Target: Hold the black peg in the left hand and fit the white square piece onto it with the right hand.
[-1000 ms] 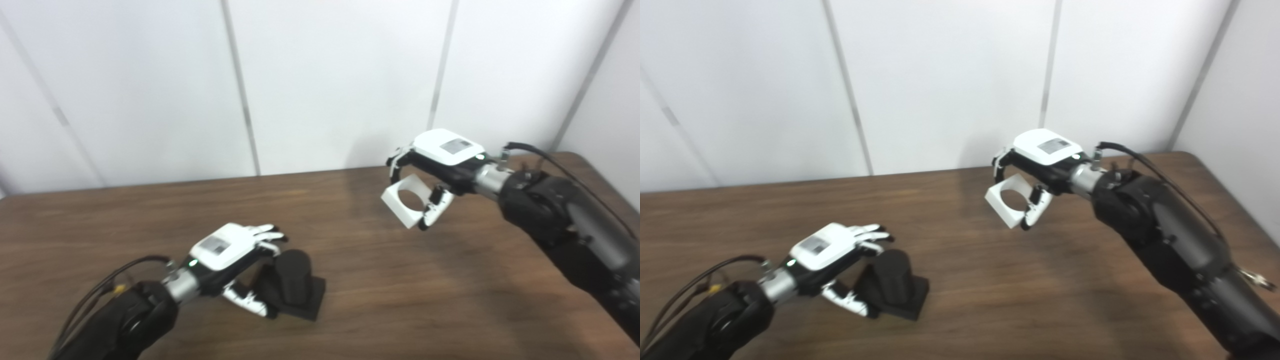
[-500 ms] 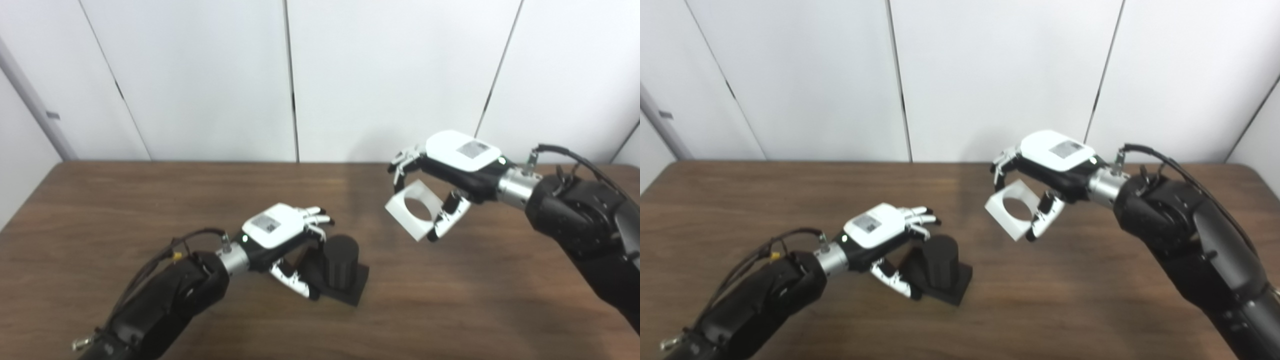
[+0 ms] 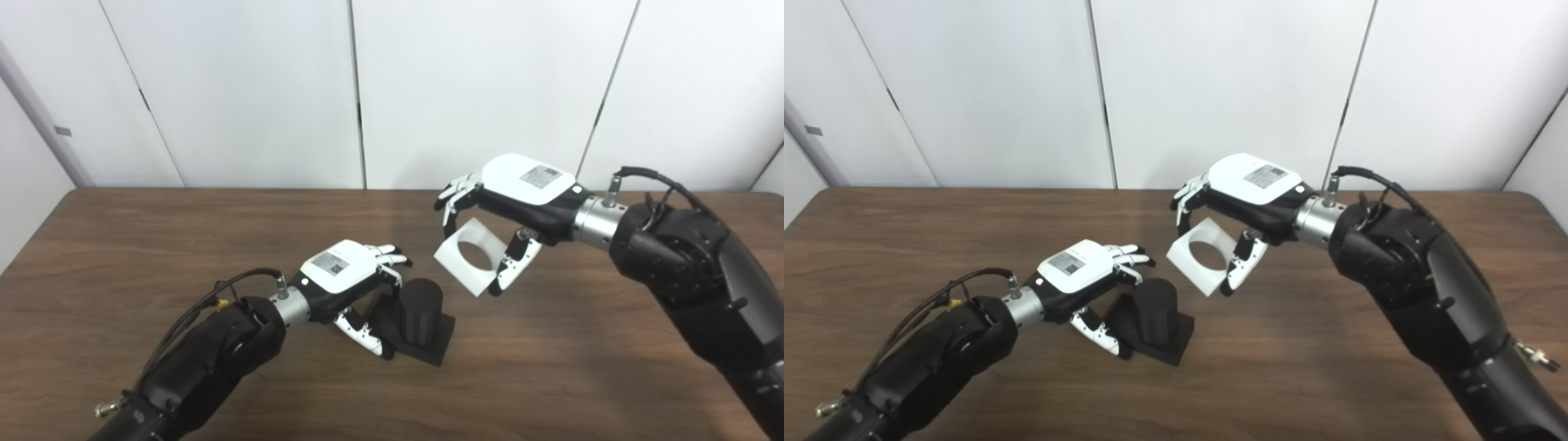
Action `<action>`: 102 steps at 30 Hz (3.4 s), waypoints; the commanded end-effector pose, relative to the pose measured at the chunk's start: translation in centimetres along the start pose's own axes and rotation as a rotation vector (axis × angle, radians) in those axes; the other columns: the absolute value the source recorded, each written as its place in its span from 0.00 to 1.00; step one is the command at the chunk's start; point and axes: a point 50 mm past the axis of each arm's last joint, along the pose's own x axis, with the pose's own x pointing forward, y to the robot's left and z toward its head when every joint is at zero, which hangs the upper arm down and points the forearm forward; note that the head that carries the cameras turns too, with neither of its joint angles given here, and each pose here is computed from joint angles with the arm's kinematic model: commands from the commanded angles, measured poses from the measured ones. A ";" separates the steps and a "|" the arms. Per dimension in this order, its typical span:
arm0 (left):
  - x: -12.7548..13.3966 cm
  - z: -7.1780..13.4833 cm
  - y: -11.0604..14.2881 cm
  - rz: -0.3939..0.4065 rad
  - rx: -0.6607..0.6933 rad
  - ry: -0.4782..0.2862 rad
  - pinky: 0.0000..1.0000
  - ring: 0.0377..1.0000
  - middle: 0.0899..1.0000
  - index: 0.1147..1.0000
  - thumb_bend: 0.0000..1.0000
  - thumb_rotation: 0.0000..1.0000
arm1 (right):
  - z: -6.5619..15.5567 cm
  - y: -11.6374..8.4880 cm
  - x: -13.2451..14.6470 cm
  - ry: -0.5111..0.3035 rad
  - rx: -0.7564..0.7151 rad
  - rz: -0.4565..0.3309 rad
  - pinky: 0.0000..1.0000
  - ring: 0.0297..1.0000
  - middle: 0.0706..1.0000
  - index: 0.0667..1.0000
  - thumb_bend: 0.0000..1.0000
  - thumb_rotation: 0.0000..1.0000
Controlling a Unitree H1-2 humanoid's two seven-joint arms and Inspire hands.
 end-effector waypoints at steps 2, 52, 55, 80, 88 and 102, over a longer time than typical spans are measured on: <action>-0.3 0.8 -3.7 -0.175 0.046 0.016 0.88 0.95 0.90 0.43 0.52 0.08 | 0.9 -2.6 0.5 -0.043 -0.048 -0.065 0.82 0.86 0.79 0.44 0.52 0.14; 0.1 1.3 -3.5 -0.179 0.065 0.017 0.89 0.96 0.91 0.43 0.52 0.08 | 2.5 2.6 4.0 -0.102 0.025 0.005 0.85 0.86 0.79 0.44 0.52 0.13; 0.1 1.3 -3.5 -0.181 0.066 0.016 0.88 0.96 0.91 0.43 0.52 0.08 | 2.8 2.6 4.3 -0.107 0.016 0.014 0.85 0.86 0.79 0.44 0.52 0.14; 0.2 1.4 -3.5 -0.181 0.068 0.006 0.88 0.96 0.92 0.43 0.52 0.08 | 5.3 4.5 5.8 -0.148 -0.111 0.213 0.88 0.87 0.79 0.44 0.52 0.14; 0.2 1.4 -3.5 -0.179 0.068 0.005 0.87 0.97 0.91 0.43 0.52 0.08 | 5.1 5.1 5.4 -0.149 -0.142 0.229 0.85 0.85 0.77 0.44 0.52 0.13; -0.1 1.0 -3.3 -0.178 0.061 0.013 0.88 0.95 0.91 0.43 0.52 0.08 | 4.3 4.3 4.8 -0.106 -0.109 0.223 0.86 0.89 0.88 0.89 1.00 0.41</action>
